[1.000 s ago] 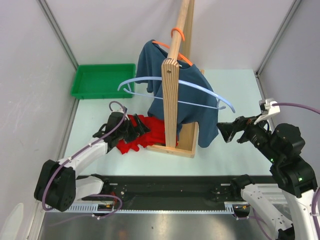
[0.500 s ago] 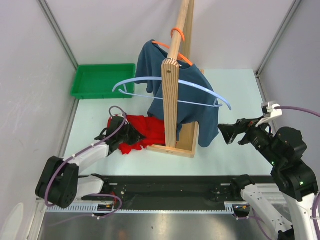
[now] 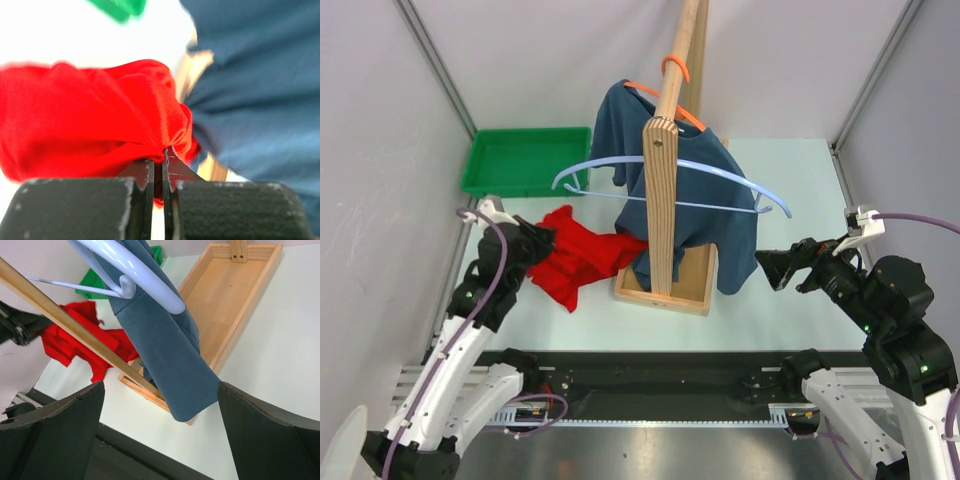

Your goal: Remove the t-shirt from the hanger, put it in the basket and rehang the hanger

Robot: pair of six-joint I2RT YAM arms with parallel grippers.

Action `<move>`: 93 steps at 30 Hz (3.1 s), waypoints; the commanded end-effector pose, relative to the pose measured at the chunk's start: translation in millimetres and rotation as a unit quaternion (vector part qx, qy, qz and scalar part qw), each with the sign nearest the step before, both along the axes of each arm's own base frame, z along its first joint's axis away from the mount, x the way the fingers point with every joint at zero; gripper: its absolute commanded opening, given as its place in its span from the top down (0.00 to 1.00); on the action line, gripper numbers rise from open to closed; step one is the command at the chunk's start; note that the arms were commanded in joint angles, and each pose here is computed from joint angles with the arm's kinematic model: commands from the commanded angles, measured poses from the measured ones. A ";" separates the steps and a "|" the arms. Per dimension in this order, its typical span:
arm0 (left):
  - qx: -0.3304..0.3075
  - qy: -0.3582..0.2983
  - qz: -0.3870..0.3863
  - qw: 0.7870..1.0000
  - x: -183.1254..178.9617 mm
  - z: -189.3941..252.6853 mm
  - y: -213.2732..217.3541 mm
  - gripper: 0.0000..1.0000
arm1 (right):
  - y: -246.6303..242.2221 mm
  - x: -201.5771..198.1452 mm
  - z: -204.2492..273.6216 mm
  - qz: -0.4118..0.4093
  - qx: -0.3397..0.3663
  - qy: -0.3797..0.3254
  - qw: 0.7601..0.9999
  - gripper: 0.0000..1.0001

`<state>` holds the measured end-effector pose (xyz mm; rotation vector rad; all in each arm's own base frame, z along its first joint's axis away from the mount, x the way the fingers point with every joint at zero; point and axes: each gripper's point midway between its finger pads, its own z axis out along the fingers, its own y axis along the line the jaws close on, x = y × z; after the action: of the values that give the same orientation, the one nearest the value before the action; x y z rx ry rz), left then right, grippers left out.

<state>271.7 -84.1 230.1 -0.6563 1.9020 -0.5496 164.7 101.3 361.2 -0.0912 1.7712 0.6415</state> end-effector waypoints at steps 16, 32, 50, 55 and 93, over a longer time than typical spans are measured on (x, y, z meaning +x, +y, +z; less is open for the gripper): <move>0.073 -0.170 0.118 0.976 132.0 228.3 87.8 1.00 | -4.6 12.1 34.5 -0.020 -0.007 -0.024 0.999 0.00; 0.099 -0.276 0.101 0.951 242.0 306.3 86.0 1.00 | -4.2 13.1 46.6 -0.019 -0.006 -0.034 0.999 0.01; -0.029 -0.156 0.155 0.975 292.1 87.4 99.4 1.00 | -1.6 19.2 34.6 -0.015 -0.019 -0.013 1.000 0.01; -0.120 -0.128 0.169 0.970 302.3 38.0 105.6 0.99 | 0.3 23.2 35.2 -0.012 -0.022 -0.012 1.000 0.01; -0.261 -0.095 0.183 0.943 380.1 -44.5 145.9 1.00 | 26.6 39.0 21.6 0.034 0.000 0.024 0.999 0.02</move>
<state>665.1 44.5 130.1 -1.2006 1.4169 -0.9656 210.0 125.3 366.9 -0.1374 1.8812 0.6522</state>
